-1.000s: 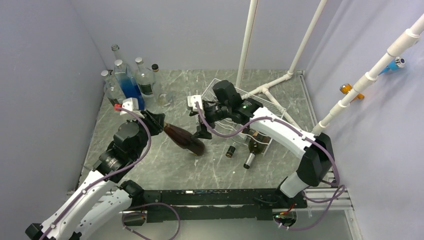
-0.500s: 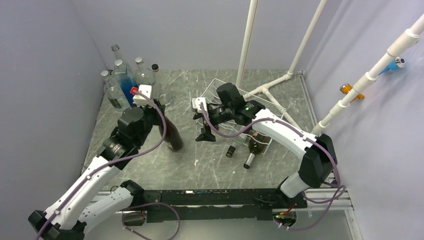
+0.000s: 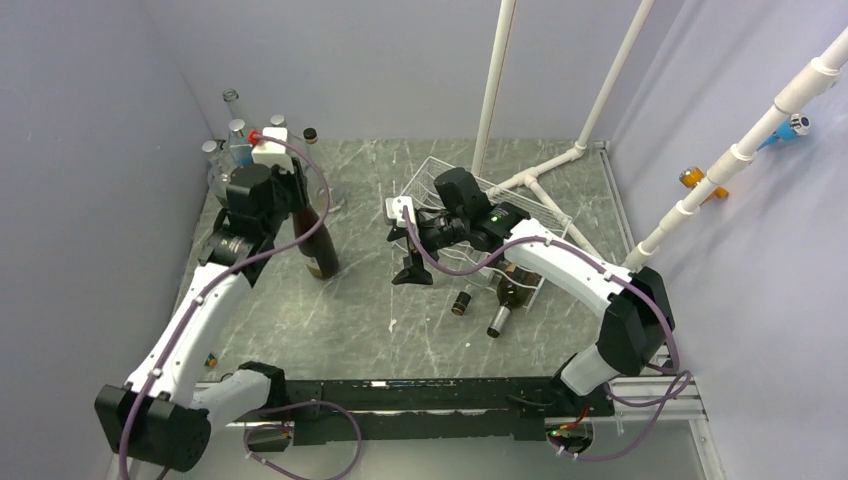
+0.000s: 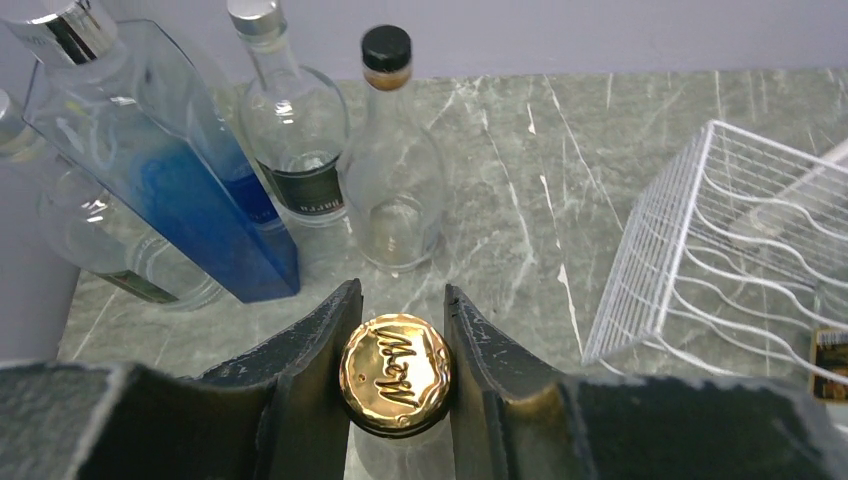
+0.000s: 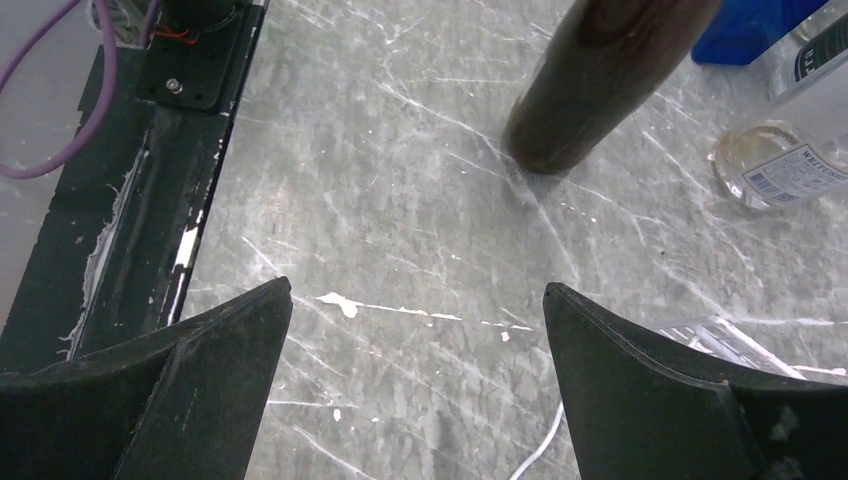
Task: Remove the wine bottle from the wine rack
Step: Place the wine bottle at the center of the board.
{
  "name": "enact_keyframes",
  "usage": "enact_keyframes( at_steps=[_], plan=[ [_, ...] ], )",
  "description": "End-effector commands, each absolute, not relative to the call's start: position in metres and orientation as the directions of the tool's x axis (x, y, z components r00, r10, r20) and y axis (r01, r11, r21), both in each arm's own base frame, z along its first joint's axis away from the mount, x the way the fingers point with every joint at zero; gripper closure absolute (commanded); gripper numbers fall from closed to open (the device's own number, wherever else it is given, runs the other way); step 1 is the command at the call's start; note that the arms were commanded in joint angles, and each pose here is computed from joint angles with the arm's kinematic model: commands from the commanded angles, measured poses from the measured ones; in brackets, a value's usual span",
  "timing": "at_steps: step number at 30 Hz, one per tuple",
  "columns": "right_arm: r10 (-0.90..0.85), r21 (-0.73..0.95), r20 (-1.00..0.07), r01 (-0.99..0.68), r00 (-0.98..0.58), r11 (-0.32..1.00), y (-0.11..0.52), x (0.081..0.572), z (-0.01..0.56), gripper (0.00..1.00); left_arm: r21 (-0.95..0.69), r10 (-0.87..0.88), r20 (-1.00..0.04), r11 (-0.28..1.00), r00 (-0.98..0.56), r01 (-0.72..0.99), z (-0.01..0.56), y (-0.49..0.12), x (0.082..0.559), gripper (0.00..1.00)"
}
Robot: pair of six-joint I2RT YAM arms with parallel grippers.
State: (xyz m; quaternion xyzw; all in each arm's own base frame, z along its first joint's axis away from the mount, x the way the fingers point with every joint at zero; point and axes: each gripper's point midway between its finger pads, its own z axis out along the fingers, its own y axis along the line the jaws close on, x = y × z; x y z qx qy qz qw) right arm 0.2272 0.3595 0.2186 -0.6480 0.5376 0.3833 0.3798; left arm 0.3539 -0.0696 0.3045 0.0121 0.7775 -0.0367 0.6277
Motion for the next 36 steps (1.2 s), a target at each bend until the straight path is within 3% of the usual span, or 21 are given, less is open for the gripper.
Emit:
enact_keyframes(
  at_steps=[1, 22, 36],
  plan=[
    [-0.348, -0.139, -0.919, -0.979, 0.185, -0.152, 0.36, 0.225, 0.237, 0.0, -0.119, -0.139, -0.975, 0.985, 0.176, 0.122, 0.438, -0.061, 0.375, 1.0],
    [-0.357, -0.141, -0.915, -0.979, 0.186, -0.149, 0.355, 0.229, 0.233, 0.0, -0.062, -0.068, -0.98, 0.997, 0.186, 0.037, 0.427, -0.02, 0.453, 1.0],
    [-0.363, -0.131, -0.915, -0.981, 0.176, -0.145, 0.354, 0.232, 0.229, 0.0, -0.011, -0.018, -0.982, 0.999, 0.187, 0.04, 0.429, -0.021, 0.465, 1.0]
  ],
)
